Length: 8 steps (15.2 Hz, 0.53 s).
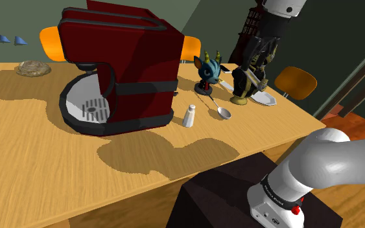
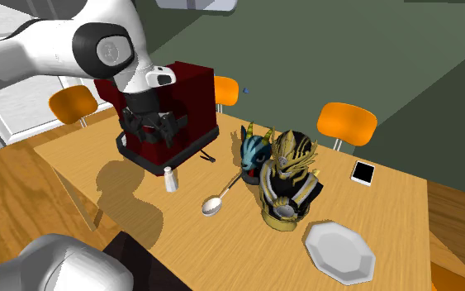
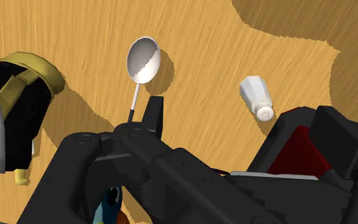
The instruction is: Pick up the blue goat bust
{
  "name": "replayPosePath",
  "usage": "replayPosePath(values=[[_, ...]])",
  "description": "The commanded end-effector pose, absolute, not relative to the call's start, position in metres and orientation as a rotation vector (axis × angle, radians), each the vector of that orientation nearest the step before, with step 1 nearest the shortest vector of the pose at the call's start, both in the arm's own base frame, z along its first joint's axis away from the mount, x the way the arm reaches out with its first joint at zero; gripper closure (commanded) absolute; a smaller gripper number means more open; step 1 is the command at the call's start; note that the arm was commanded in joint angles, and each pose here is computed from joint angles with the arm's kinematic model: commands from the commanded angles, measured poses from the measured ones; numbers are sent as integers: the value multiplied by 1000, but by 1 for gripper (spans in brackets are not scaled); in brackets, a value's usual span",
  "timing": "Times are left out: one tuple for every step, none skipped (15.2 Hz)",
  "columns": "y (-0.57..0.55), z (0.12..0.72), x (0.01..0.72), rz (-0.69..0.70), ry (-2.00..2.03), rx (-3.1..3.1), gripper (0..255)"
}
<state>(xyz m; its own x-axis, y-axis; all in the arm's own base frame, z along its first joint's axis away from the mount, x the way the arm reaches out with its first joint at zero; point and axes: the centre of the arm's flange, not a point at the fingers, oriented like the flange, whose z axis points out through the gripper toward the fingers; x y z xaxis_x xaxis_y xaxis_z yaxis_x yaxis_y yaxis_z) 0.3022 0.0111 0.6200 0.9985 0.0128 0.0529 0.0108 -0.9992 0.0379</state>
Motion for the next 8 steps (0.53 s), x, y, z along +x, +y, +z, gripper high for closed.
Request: replayPosePath(values=[[11, 620, 302, 83, 18, 3103, 0], [4, 616, 310, 104, 30, 3105, 0], [-4, 611, 319, 126, 41, 3106, 0], [-11, 607, 327, 147, 53, 3108, 0], [-18, 603, 336, 169, 64, 3109, 0], [-26, 599, 344, 191, 76, 3110, 0], [-33, 595, 353, 212, 87, 3111, 0], [-40, 592, 362, 234, 99, 3112, 0]])
